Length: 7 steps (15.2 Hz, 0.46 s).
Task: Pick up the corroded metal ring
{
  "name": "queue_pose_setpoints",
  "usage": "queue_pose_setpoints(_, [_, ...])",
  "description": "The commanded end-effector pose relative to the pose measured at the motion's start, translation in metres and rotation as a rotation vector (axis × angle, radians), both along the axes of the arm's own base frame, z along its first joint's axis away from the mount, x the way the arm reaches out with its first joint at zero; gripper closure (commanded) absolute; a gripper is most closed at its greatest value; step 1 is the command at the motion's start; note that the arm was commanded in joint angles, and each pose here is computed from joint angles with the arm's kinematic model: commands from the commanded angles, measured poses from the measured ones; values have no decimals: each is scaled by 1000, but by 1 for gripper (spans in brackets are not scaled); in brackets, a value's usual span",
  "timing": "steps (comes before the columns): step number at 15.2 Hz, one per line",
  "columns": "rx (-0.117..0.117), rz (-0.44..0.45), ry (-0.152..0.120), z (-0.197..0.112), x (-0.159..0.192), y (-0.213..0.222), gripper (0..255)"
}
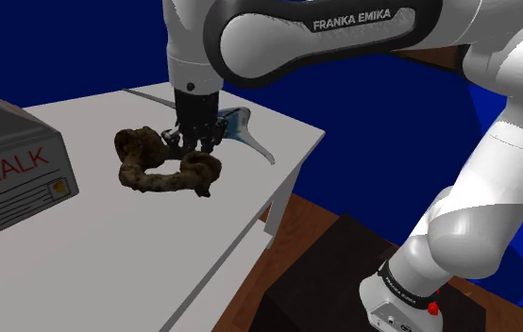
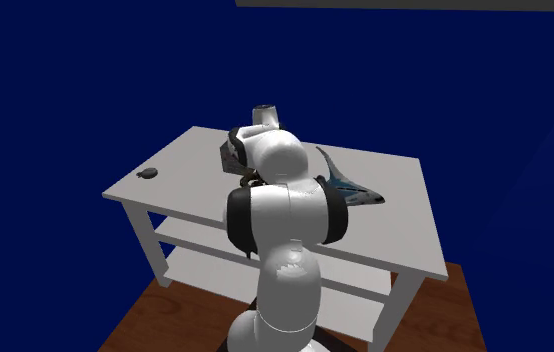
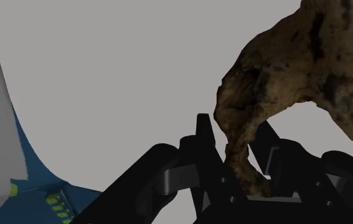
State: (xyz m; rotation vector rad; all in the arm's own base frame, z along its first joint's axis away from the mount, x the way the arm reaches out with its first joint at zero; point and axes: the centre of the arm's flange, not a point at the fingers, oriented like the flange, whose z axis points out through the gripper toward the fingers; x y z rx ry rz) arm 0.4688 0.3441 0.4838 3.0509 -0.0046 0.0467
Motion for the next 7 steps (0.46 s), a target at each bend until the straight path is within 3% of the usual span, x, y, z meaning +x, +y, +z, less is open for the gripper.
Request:
queue_pose_setpoints(1, [0, 0, -1, 11, -1, 0, 255])
queue_pose_setpoints(7, [0, 0, -1, 33, -1, 0, 255])
